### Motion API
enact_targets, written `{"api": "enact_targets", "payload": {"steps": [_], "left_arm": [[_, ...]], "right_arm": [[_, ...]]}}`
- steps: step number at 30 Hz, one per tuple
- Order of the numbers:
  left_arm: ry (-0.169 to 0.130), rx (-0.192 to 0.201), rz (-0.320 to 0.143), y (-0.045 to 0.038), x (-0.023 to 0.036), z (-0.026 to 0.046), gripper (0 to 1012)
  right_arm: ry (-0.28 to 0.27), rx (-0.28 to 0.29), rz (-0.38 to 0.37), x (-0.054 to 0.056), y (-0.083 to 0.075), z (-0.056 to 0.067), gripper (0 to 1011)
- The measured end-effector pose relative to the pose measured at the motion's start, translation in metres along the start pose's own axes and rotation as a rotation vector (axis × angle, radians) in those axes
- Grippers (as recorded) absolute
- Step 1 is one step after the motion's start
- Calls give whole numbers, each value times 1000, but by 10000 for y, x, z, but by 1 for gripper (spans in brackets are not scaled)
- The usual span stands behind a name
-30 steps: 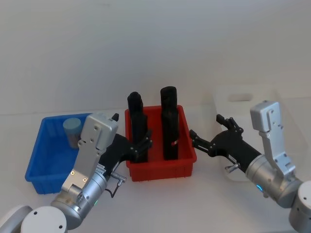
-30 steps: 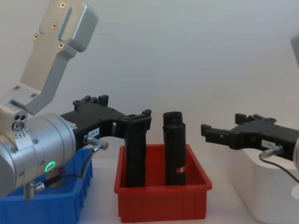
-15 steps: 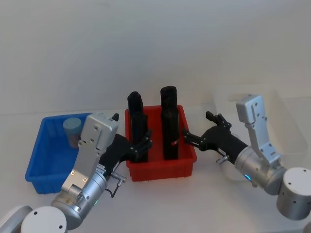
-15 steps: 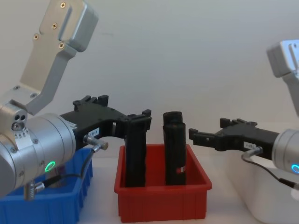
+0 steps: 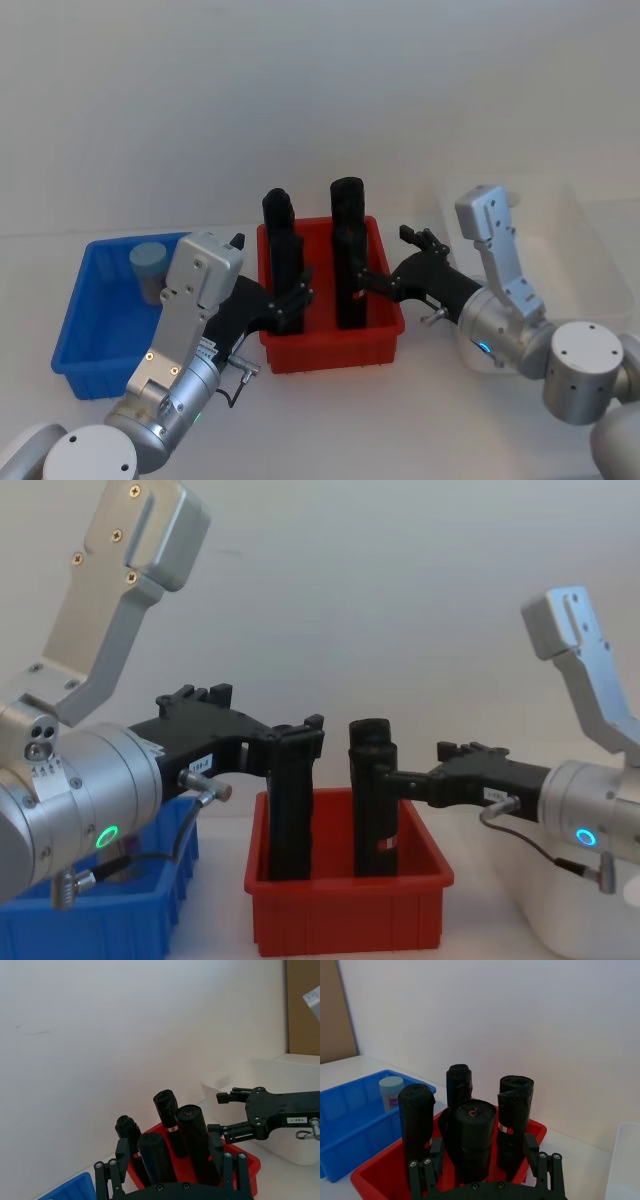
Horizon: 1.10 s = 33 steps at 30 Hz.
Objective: Pick the cotton swabs from the blue box and place them into the white box.
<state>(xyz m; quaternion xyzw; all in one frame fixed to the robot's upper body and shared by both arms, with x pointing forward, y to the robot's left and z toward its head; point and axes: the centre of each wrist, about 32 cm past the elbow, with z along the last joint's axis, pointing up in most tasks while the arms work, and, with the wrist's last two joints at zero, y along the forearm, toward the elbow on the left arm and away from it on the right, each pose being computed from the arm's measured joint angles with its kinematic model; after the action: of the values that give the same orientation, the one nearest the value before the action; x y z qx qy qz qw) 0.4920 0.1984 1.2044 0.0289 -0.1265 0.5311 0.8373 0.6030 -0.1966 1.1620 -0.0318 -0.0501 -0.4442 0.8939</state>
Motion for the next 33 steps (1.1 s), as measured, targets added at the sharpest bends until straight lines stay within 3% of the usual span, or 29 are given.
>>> {"api": "enact_targets", "payload": {"steps": [24,33], "left_arm": [[0,0,0,0,0,0,1004],[0,0,0,0,0,0,1004]], "right_arm": [[16,-21,77,91,428,-64,1000],[28,-23,105,104,532,-77,801]]}}
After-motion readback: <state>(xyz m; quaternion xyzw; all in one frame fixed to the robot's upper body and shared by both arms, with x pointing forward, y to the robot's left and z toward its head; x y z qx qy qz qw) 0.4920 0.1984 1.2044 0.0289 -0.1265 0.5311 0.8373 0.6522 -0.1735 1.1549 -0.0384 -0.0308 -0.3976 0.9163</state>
